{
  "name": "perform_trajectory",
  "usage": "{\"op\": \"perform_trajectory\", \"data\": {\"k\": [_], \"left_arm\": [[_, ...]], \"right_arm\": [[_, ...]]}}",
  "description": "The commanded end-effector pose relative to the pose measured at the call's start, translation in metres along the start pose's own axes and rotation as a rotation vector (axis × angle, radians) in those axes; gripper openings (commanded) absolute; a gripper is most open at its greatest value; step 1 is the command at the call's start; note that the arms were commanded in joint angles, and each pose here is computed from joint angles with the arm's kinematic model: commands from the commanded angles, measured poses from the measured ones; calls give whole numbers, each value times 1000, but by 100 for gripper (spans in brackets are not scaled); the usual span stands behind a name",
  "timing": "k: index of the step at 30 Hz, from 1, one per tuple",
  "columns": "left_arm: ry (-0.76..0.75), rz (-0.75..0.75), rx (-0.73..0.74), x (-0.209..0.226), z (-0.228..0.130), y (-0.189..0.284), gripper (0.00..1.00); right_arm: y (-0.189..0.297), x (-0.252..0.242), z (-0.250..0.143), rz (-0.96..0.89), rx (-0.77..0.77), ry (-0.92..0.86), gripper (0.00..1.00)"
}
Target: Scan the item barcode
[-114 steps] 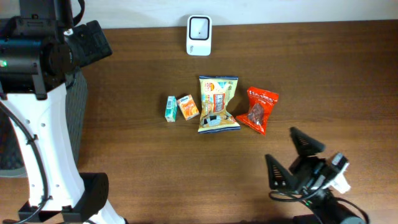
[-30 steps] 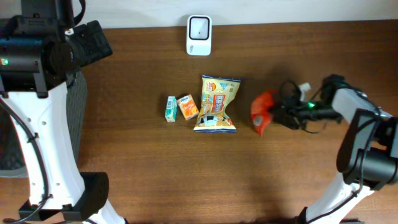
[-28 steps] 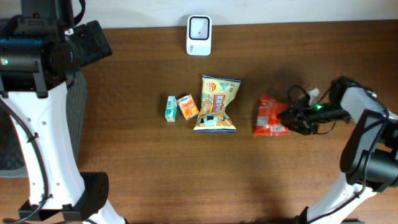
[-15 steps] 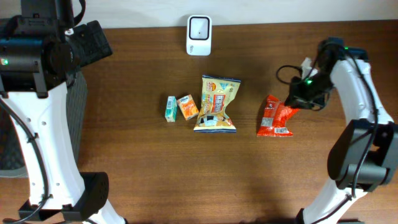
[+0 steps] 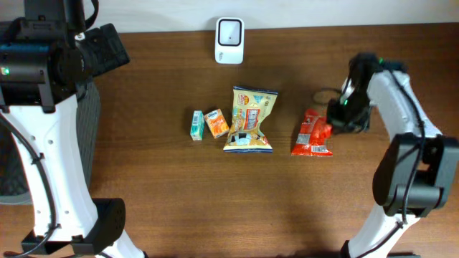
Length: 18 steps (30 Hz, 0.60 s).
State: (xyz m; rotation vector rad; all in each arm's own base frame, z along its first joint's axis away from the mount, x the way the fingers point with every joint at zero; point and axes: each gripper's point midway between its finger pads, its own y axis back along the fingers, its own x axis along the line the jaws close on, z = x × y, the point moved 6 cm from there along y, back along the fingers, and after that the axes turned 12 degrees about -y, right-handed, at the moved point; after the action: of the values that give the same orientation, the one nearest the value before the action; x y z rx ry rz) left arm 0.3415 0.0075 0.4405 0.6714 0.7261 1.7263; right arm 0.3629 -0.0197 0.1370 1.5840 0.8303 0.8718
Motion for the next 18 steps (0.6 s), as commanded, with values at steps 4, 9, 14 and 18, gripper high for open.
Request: {"op": "perform_trajectory", "data": {"k": [4, 9, 14, 18], "left_arm": [[-12, 6, 1, 1, 0, -1, 99], [-12, 6, 1, 1, 0, -1, 99], [-12, 6, 1, 1, 0, -1, 99], [-12, 6, 1, 1, 0, -1, 99]], "right_arm": [[20, 33, 1, 58, -62, 94, 4], [-24, 31, -3, -10, -82, 57, 4], [-72, 12, -13, -56, -70, 48, 4], [-32, 20, -10, -72, -53, 47, 4]]}}
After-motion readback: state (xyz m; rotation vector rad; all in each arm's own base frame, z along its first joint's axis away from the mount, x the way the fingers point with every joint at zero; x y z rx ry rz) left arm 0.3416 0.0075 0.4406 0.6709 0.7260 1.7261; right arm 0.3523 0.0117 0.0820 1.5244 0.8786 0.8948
